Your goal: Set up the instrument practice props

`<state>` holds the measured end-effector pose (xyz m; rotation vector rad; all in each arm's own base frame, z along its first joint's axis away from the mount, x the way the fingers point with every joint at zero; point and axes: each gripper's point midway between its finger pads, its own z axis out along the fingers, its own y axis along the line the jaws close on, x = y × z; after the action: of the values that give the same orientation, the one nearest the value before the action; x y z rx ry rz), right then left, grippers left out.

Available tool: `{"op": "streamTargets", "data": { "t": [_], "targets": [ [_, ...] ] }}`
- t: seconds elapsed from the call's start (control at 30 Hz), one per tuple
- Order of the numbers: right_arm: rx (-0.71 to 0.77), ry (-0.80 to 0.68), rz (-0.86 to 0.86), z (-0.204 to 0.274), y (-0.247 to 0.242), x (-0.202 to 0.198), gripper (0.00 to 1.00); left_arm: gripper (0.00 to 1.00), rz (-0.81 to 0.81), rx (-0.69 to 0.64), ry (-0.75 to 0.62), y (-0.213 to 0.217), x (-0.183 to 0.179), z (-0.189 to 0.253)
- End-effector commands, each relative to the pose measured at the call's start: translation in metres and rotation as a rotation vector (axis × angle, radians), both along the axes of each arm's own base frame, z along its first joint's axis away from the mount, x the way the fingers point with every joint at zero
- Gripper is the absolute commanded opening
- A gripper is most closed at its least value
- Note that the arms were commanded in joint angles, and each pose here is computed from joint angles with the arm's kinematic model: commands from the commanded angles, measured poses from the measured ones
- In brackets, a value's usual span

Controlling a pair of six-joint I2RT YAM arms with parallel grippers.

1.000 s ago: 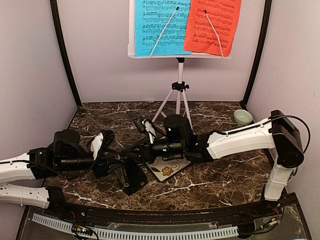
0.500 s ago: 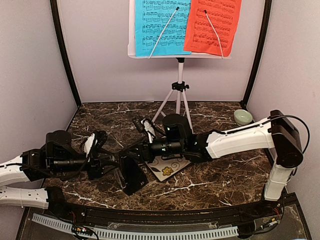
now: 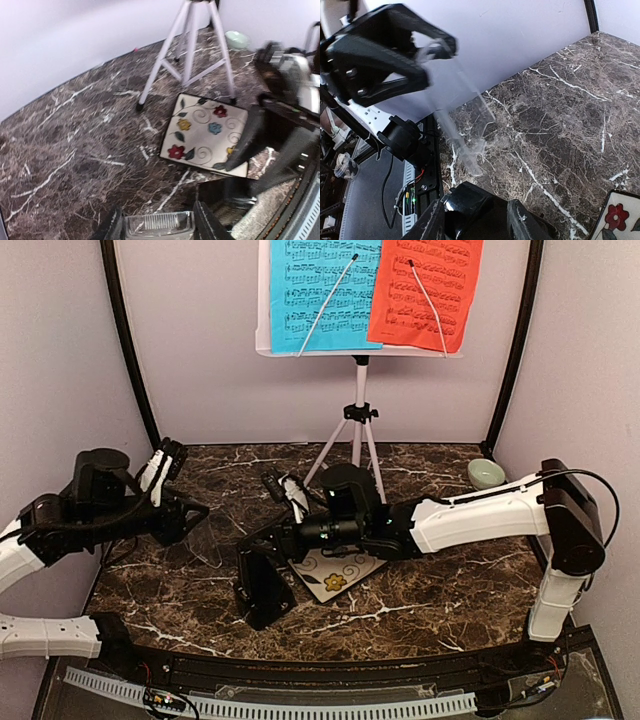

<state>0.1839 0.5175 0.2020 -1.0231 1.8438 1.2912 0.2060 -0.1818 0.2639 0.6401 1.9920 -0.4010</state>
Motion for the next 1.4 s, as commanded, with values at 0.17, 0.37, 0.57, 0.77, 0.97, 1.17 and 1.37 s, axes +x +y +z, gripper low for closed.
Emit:
{"op": "streamTargets", "data": {
  "t": [0.17, 0.37, 0.57, 0.77, 0.97, 1.17, 1.37],
  "targets": [
    [-0.338, 0.068, -0.068, -0.094, -0.038, 0.001, 0.46, 0.06, 0.152, 0.092, 0.331, 0.021, 0.075, -0.077],
    [-0.323, 0.049, -0.071, -0.082, -0.035, 0.003, 0.5, 0.04, 0.195, 0.057, 0.435, 0.023, 0.132, -0.111],
    [-0.276, 0.038, -0.07, -0.059, -0.027, 0.006, 0.58, 0.03, 0.217, 0.076, 0.488, 0.017, 0.169, -0.142],
    [-0.21, 0.027, -0.055, -0.026, -0.019, 0.005, 0.67, 0.04, 0.241, 0.094, 0.501, 0.021, 0.201, -0.161],
    [-0.165, 0.019, -0.058, 0.0, -0.025, 0.002, 0.79, 0.07, 0.276, 0.147, 0.545, 0.034, 0.228, -0.194],
    [-0.152, 0.021, -0.073, 0.009, -0.042, -0.005, 0.84, 0.22, 0.299, 0.15, 0.562, 0.04, 0.248, -0.207],
    [-0.215, 0.038, -0.094, -0.018, -0.068, -0.012, 0.84, 0.47, 0.312, 0.157, 0.542, 0.044, 0.251, -0.193]
  ]
}}
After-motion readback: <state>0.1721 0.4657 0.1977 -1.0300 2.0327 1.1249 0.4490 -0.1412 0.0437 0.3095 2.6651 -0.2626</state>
